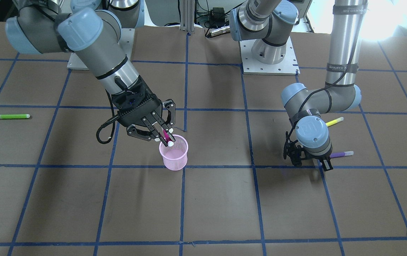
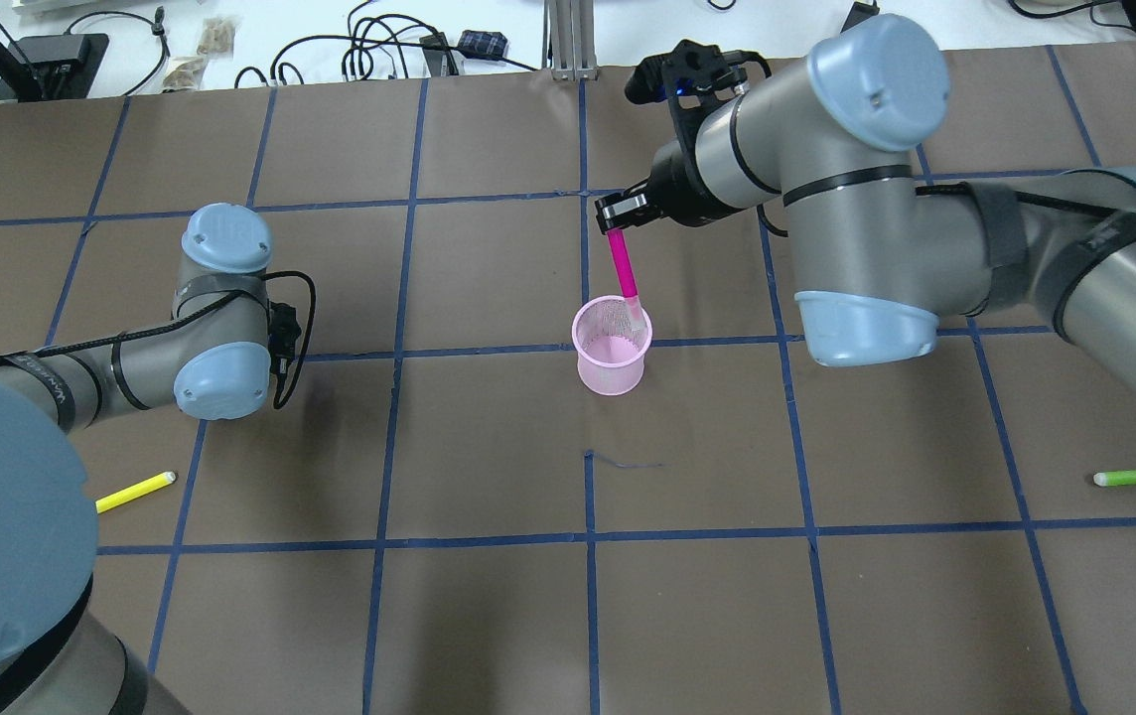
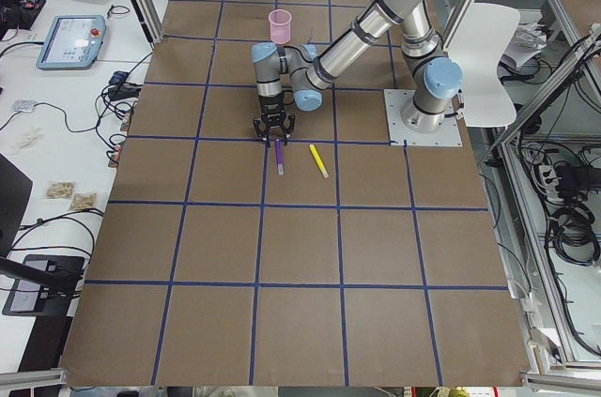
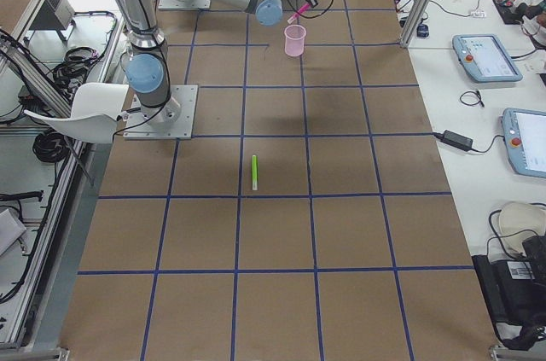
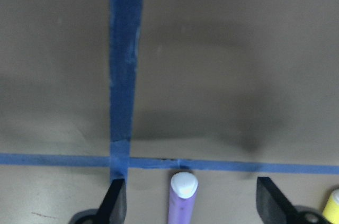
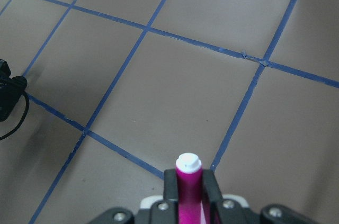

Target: Insert purple and pink pens into pink cup

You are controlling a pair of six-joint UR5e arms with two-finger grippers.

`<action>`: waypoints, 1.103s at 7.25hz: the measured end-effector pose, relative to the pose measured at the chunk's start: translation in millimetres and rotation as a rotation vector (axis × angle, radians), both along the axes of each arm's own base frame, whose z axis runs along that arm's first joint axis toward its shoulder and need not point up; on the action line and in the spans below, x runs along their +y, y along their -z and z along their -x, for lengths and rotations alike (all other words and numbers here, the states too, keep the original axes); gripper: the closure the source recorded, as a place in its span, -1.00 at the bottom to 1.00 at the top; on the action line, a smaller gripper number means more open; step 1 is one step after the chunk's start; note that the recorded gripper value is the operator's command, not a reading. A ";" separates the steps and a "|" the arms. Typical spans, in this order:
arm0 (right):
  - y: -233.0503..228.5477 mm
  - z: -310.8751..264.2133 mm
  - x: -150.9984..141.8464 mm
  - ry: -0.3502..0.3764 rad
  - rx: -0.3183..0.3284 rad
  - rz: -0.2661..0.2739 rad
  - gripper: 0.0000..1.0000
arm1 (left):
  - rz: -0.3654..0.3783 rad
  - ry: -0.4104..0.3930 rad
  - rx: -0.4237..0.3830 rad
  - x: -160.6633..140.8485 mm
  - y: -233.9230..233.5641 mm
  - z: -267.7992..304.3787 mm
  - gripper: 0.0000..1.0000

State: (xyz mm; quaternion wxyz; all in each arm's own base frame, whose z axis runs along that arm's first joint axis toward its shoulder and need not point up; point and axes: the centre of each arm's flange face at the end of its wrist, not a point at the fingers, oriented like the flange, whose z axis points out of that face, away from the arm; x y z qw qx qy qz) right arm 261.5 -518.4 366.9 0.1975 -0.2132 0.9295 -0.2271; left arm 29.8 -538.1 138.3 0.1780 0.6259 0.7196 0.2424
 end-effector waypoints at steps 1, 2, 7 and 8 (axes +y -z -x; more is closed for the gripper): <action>10.9 -8.1 -5.7 -0.014 0.020 0.034 1.00 | 0.000 0.003 -0.002 0.0 0.1 0.7 1.00; 19.3 -11.4 -12.2 -0.038 0.039 0.085 1.00 | 0.001 0.009 -0.003 -0.4 -0.8 3.6 1.00; 48.2 -16.2 11.0 -0.030 0.017 0.274 1.00 | 0.048 0.040 -0.010 -7.1 -23.3 16.9 1.00; 57.9 -14.8 22.7 -0.027 0.010 0.301 1.00 | 0.087 0.049 0.030 -12.2 -37.1 22.3 1.00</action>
